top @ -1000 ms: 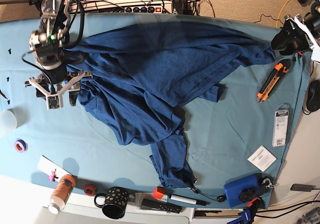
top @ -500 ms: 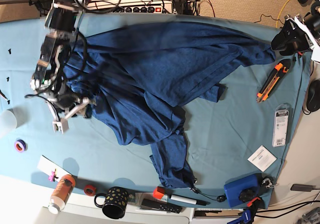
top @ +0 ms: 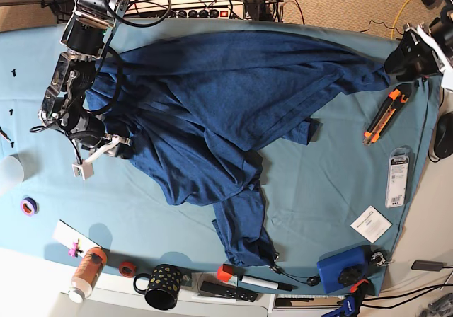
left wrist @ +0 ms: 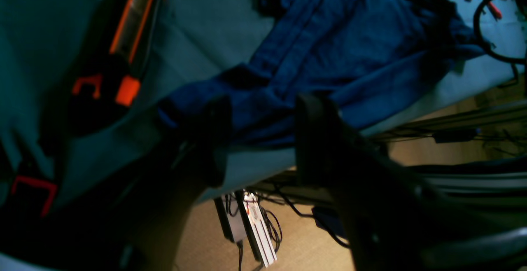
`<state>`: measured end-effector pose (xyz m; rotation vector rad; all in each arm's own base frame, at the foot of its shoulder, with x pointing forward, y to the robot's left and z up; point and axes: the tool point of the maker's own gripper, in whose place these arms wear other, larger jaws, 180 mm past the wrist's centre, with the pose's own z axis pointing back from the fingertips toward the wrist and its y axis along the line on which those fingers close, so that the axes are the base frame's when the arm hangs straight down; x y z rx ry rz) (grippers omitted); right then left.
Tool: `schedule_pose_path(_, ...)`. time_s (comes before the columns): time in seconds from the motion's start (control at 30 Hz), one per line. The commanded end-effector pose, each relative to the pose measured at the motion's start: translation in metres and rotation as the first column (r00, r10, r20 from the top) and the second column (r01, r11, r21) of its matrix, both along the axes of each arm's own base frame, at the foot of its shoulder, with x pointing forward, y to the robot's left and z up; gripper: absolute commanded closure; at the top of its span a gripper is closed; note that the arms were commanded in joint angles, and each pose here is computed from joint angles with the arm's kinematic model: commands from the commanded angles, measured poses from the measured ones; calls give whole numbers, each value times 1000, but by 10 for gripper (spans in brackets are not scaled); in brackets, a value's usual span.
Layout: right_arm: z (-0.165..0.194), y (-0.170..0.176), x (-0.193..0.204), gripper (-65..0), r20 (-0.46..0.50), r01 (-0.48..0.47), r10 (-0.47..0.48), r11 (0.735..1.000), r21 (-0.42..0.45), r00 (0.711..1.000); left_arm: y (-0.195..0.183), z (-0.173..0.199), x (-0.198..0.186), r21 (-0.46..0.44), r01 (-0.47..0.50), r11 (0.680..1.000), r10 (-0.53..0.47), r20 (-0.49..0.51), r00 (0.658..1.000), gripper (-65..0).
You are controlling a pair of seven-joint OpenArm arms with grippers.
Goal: Layout the t-shirt on the table in an organized manner, then fold the t-shirt properly
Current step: 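Regrasp the shirt edge with the right gripper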
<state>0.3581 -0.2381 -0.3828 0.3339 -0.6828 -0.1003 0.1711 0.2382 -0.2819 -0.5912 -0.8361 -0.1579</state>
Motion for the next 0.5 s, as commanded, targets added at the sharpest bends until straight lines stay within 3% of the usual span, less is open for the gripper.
schedule_pose_path(0.0, 9, -6, 6, -132, 20, 2, -2, 1000, -14, 1000, 1, 12, 5, 0, 7, 1000, -7, 45, 999, -262)
schedule_pose_path(0.07, 10, -4, 6, 0, 29, -21, 22, 1000, -20, 999, 1, 12, 5, 0, 7, 1000, -7, 46, 999, -262)
schedule_pose_path(0.2, 14, -1, 9, 0, 61, -56, 57, 998, -30, 996, 1, 16, 7, -11, -4, 1000, 5, 67, 998, -262)
schedule_pose_path(0.3, 16, -1, 11, 0, 79, -49, 51, 998, -29, 996, 2, 34, 22, -73, -56, 996, 68, 174, 982, -262)
schedule_pose_path(0.47, 16, 0, 11, 0, 79, -50, 52, 998, -26, 996, -2, 38, 44, -43, -52, 998, 60, 228, 972, -262)
